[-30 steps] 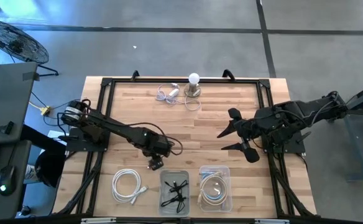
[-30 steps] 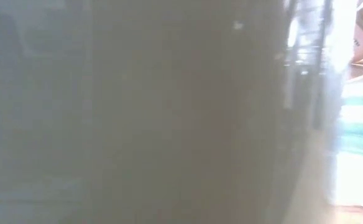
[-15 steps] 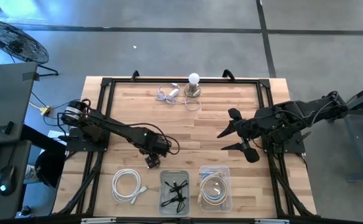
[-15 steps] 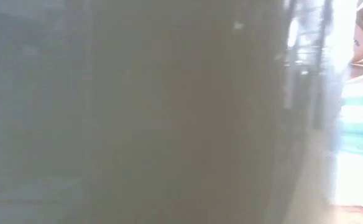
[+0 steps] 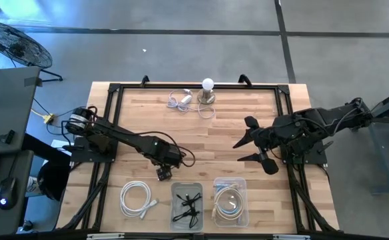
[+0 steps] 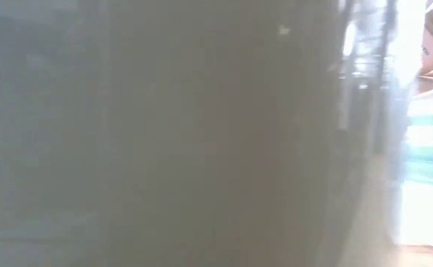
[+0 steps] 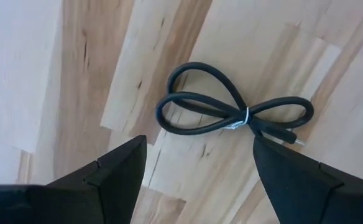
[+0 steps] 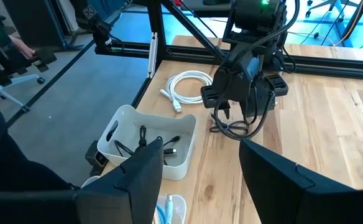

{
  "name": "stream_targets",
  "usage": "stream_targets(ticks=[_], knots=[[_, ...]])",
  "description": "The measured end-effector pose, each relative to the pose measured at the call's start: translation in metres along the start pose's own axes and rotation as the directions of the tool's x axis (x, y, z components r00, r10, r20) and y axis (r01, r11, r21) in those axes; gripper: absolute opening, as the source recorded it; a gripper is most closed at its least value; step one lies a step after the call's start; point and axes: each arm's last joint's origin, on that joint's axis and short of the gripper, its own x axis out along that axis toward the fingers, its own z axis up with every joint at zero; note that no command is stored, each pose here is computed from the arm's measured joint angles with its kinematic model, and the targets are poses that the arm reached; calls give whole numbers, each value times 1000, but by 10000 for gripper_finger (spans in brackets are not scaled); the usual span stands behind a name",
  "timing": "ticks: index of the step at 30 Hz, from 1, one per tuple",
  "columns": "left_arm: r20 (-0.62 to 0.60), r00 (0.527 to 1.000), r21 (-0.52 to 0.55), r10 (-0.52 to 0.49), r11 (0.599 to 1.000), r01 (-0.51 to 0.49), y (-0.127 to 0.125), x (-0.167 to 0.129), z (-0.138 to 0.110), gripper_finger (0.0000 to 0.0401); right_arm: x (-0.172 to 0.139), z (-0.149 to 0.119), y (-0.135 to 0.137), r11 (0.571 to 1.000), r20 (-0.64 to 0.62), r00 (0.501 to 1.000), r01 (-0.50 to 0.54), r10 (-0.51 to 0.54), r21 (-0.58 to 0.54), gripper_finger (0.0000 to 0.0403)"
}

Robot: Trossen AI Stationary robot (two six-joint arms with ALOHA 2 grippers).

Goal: Pick & Place USB Port
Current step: Put the black USB cable into the gray bin

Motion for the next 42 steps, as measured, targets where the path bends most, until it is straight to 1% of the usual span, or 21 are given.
stream_targets(ticks=[2,5,8,12,16,18,20,22,25,29,32,34,35,37,40,41,42], knots=[[-8,1000,-14,-12,1000,11,0,0,0,289,0,0,0,1000,0,1000,0,0,1,204],[-29,999,-79,-43,996,40,-1,0,-1,289,0,0,0,1000,0,1000,0,0,5,204],[-21,998,-130,-60,990,56,-2,0,0,289,0,0,0,1000,0,1000,0,0,9,204],[-6,999,-172,-47,984,46,-2,0,1,289,0,0,0,1000,0,1000,0,0,10,204],[-8,1000,-300,-19,954,15,-2,4,1,289,0,0,0,1000,0,1000,-4,4,24,204],[-16,1000,-343,-12,939,6,-3,7,2,289,0,0,0,1000,-1,1000,-14,14,24,204],[-7,999,-367,-47,929,41,-8,14,6,289,0,0,1,999,-3,1000,-21,21,24,204],[-30,997,-371,-70,927,54,-10,20,7,289,0,0,1,999,-8,999,-43,44,25,204],[-19,992,-376,-124,920,108,-17,30,14,289,0,-2,2,998,-23,998,-64,65,26,204],[-38,989,-380,-141,918,116,-20,38,16,289,0,-4,2,996,-49,995,-89,90,29,204],[-68,990,-373,-125,923,91,-21,47,16,284,-2,-5,2,995,-60,994,-91,93,29,204],[-96,988,-353,-120,932,79,-20,48,14,262,-2,-6,2,995,-65,993,-92,93,30,204],[-112,987,-338,-115,939,71,-19,51,14,240,-3,-6,2,995,-67,993,-95,97,30,204],[-126,987,-315,-97,948,53,-18,52,12,177,-4,-6,3,993,-70,991,-111,113,31,204],[-121,990,-255,-72,966,39,-17,52,12,48,-4,-6,3,992,-71,989,-125,127,32,204],[-115,991,-242,-74,969,44,-17,51,13,26,-4,-6,3,992,-71,989,-125,127,32,204],[-104,991,-234,-84,971,57,-19,51,15,21,-4,-7,3,992,-73,989,-125,127,32,204]])
